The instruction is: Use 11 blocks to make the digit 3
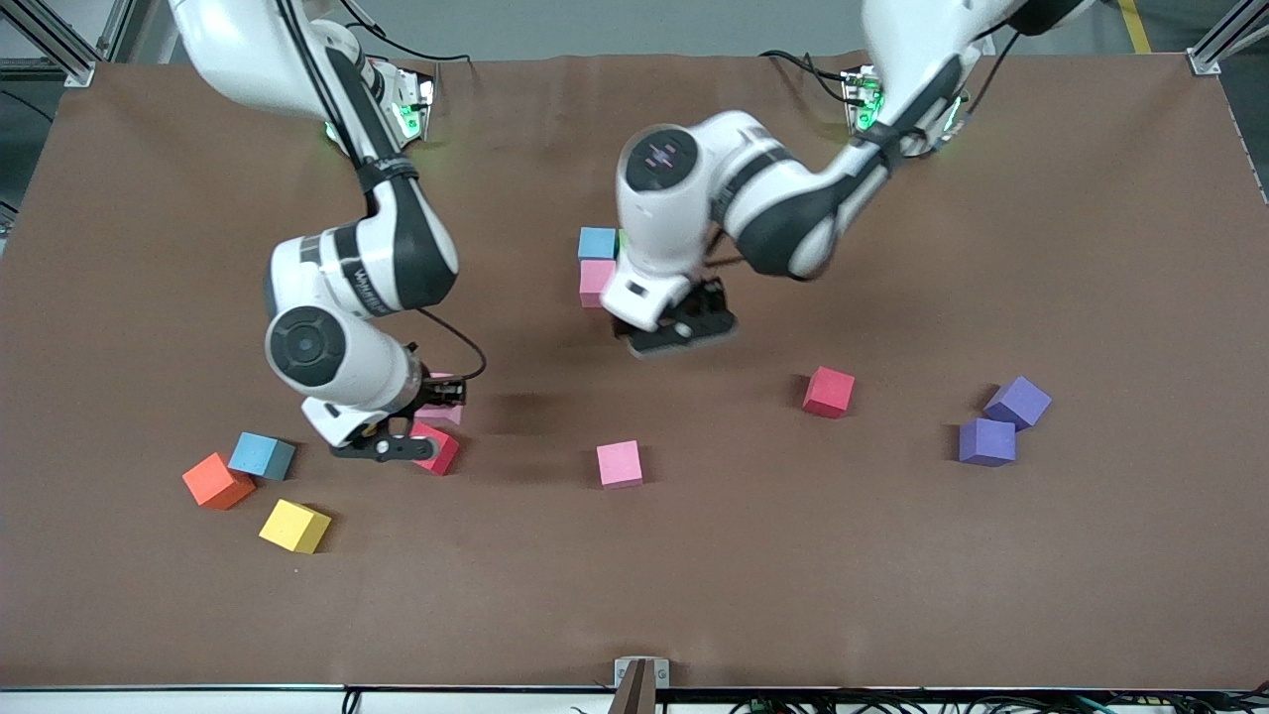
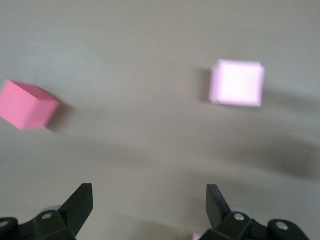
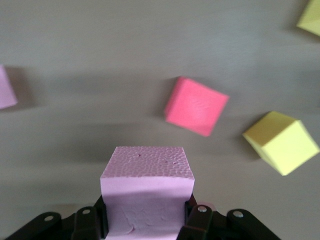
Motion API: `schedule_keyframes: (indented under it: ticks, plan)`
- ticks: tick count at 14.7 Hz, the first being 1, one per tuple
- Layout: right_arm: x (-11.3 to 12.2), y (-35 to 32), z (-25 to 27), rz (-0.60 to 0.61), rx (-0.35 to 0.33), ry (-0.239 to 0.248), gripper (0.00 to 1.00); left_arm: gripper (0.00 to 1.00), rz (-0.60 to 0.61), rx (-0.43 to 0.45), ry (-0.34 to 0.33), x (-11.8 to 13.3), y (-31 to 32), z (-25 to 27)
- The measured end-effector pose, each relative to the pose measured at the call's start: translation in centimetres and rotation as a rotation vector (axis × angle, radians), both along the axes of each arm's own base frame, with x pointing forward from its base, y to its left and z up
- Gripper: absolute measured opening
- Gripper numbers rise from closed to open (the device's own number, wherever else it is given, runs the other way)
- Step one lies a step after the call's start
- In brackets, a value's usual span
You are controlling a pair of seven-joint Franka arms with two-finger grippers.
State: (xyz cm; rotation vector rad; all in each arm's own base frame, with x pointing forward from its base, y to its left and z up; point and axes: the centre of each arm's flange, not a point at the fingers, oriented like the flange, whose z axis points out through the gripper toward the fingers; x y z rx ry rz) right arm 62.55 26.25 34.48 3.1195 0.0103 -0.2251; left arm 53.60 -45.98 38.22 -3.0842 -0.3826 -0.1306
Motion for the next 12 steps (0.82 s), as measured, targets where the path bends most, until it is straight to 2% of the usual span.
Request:
schedule_keyframes:
  ticks: [3,5,9,12]
  plan:
    - [-1.8,6.3,-1.9,0.099,-0.006,0.0,0.55,1.0,0.027,0.011,0.018,4.0,5.2,-0.9]
    - [-2.8,10.6,-3.0,0.158,-0.001,-0.012,0.55,1.0,0.066,0.013,0.03,5.5,7.8,-1.4]
    - [-3.4,14.5,-4.9,0.147,0.097,-0.011,0.55,1.0,0.09,0.027,0.056,6.8,10.6,-2.9]
    - [-4.4,15.6,-7.2,0.159,0.093,0.023,0.55,1.0,0.033,0.012,0.057,7.3,10.6,-3.5]
